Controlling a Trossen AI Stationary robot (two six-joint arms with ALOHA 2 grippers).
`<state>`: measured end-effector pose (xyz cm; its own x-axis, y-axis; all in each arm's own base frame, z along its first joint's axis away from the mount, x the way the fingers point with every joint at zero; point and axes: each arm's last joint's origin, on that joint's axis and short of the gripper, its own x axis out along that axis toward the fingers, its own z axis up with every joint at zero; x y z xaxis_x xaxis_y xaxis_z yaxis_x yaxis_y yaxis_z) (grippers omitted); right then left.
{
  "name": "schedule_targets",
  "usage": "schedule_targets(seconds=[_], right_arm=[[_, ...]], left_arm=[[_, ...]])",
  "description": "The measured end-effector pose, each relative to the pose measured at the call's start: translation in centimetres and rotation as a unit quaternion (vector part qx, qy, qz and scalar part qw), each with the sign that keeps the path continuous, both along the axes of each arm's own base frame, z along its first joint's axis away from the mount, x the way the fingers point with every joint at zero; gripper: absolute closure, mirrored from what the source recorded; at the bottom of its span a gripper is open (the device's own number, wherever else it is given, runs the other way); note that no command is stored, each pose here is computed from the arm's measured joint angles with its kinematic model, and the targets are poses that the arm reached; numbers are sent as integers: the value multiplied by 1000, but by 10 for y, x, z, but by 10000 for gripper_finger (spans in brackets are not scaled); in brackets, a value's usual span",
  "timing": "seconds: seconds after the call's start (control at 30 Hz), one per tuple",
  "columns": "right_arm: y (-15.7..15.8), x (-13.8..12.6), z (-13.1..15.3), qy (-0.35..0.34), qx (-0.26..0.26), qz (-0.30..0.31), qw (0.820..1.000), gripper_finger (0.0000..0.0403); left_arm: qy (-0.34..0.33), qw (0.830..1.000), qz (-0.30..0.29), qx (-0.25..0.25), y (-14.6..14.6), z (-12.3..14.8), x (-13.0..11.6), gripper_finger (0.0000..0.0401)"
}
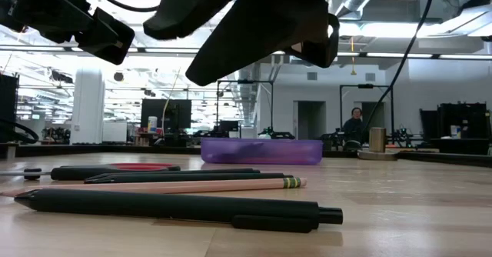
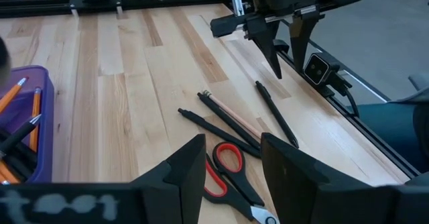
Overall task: Pick & place school supplies into a supply box
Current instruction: Put the black pen into the purple supply box
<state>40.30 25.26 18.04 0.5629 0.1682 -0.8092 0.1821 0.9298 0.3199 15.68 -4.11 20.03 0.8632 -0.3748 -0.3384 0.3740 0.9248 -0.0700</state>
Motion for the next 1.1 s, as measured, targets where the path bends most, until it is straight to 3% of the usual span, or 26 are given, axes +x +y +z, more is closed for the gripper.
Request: schedule_targets(seconds=[0.23,0.5,1.1], right_arm=[[0,0,-1,1,-2,0,1000,284],[3,6,-30,17,-15,8,1000,284],[5,4,-29,7,-35,1,999,284]], left_arm=[[0,1000,0,0,0,0,0,270],[0,1000,1,-2,0,0,0,270],[1,1000,2,-5,0,0,0,270]])
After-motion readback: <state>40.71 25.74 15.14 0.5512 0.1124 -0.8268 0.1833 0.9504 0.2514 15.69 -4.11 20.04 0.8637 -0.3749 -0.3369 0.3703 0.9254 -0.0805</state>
